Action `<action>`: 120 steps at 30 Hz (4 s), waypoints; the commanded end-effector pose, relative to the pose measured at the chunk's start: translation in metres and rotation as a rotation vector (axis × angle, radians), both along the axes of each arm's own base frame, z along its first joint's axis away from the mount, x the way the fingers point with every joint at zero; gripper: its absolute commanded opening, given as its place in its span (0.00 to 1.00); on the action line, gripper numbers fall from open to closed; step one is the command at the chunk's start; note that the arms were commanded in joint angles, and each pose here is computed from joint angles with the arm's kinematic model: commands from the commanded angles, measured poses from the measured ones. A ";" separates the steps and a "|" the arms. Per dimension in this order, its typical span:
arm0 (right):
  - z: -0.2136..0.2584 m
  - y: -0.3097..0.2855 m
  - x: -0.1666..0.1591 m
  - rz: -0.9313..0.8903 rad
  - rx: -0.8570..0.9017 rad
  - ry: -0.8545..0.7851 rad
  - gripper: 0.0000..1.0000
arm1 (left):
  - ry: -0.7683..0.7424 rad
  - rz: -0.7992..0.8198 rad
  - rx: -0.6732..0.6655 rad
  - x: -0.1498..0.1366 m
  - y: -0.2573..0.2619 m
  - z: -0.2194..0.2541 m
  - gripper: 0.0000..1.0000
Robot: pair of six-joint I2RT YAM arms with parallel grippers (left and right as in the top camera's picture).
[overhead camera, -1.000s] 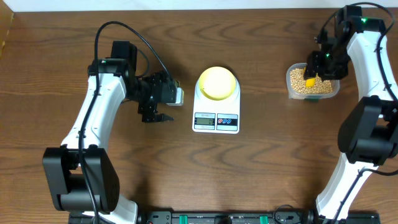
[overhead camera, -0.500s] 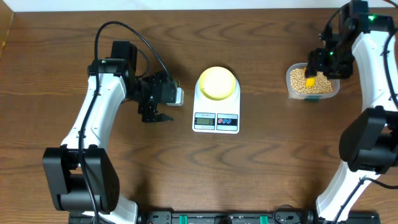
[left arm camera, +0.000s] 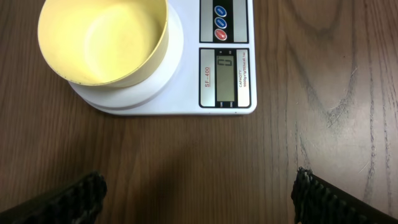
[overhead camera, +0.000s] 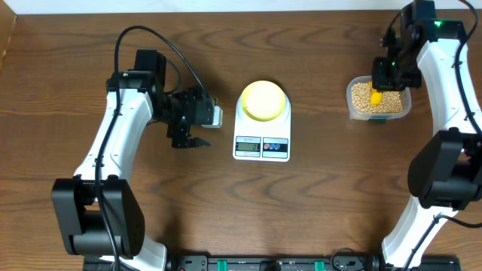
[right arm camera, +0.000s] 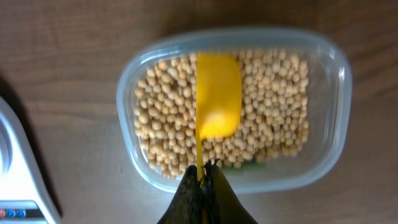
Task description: Scoop item into bowl and weigh 50g on scale
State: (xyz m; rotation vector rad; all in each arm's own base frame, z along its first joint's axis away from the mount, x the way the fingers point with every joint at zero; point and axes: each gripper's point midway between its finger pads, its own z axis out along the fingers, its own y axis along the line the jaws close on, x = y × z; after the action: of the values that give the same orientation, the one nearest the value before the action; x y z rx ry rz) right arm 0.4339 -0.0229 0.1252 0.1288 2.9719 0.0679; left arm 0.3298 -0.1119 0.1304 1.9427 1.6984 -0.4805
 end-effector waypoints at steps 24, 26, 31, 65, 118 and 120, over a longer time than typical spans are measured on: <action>-0.010 -0.006 0.013 -0.005 -0.034 -0.055 0.99 | -0.006 -0.015 -0.018 -0.001 -0.003 0.002 0.98; -0.014 -0.006 0.013 -0.005 -0.033 -0.056 0.92 | -0.006 -0.015 -0.018 -0.001 -0.003 0.002 0.98; -0.025 -0.006 0.013 -0.006 -0.033 -0.057 0.62 | -0.006 -0.015 -0.018 -0.001 -0.003 0.002 0.97; -0.002 -0.007 0.024 -0.007 -0.041 -0.171 0.27 | -0.006 -0.015 -0.018 -0.001 -0.003 0.002 0.98; -0.017 -0.008 0.008 -0.012 0.026 -0.105 0.01 | -0.006 -0.015 -0.018 -0.001 -0.003 0.002 0.98; -0.017 -0.012 0.007 -0.020 0.027 -0.105 0.01 | -0.006 -0.015 -0.018 -0.001 -0.003 0.002 0.98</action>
State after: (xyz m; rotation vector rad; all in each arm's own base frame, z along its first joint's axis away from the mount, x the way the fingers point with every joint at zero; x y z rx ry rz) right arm 0.4423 -0.0288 0.1007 0.1412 2.8836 0.1133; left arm 0.3298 -0.1119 0.1304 1.9427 1.6984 -0.4805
